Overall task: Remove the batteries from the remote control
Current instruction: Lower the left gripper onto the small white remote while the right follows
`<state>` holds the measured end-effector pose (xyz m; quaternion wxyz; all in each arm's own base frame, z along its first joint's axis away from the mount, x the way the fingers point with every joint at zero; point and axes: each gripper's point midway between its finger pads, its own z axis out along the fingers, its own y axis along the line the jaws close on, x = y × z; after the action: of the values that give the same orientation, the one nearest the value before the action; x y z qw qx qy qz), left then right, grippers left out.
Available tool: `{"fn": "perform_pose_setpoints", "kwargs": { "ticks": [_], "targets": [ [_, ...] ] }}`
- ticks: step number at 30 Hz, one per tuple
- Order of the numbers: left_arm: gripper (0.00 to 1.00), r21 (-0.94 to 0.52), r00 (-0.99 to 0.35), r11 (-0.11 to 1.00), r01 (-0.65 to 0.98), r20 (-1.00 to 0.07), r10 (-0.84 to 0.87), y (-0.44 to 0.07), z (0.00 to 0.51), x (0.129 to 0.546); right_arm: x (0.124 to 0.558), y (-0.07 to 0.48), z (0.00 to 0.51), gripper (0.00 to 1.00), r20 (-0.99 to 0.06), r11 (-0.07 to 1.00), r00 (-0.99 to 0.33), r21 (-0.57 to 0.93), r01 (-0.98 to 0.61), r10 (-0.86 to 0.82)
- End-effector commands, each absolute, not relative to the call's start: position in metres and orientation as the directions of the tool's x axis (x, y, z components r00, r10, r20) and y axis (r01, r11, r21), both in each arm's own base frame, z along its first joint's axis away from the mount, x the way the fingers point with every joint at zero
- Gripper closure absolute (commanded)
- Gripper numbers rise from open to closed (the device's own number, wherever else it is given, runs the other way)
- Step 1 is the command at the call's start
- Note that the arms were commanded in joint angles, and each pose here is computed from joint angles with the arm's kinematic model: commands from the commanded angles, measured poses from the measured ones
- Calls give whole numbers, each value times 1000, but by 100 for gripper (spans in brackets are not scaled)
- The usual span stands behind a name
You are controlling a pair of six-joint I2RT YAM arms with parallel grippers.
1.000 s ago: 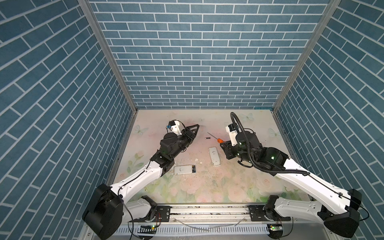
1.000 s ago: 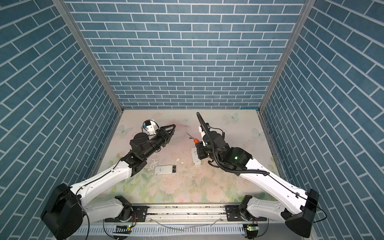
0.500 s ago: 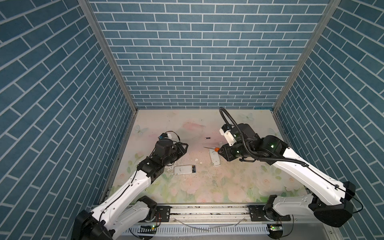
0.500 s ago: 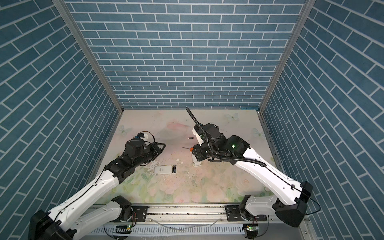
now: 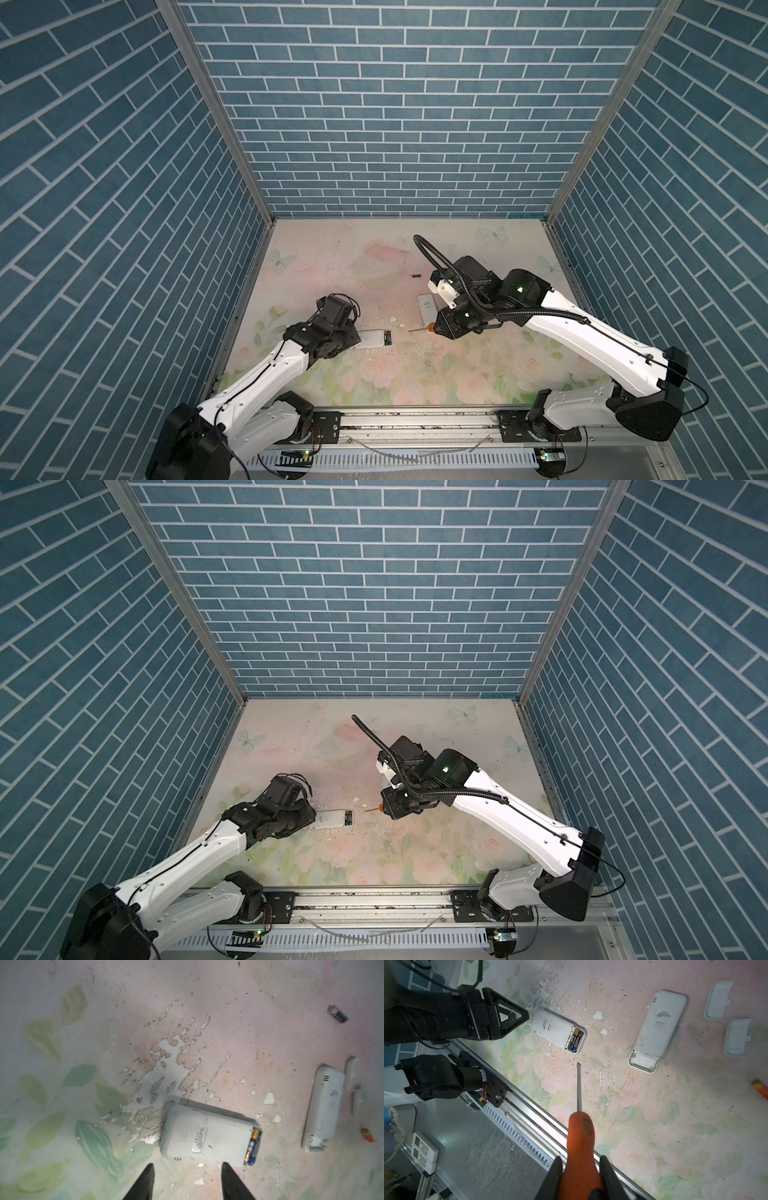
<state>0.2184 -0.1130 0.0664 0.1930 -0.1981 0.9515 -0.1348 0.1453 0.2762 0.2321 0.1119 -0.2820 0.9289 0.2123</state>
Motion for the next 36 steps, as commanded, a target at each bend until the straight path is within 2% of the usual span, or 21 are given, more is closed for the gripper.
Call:
{"fn": "perform_pose_setpoints", "kwargs": {
  "ticks": [1,7,16,30,36],
  "targets": [
    [47,-301,-846,918,-257,-390,-364,-117,74,244,140,281,237,100,-301,734,-813,354,-580,-498],
    [47,-293,-880,940,-176,-381,-283,-141,65,271,139,283,229,100,-264,745,-823,350,-568,-503],
    [49,-268,-904,956,-119,-368,-216,-158,49,296,143,289,225,100,-268,752,-834,362,-551,-482],
    [53,-283,-923,937,-203,-265,-280,-151,10,265,143,286,235,100,-301,750,-832,364,-552,-467],
    [54,-288,-914,924,-253,-241,-325,-145,10,246,143,284,236,100,-309,749,-831,366,-552,-462]
  ]
}}
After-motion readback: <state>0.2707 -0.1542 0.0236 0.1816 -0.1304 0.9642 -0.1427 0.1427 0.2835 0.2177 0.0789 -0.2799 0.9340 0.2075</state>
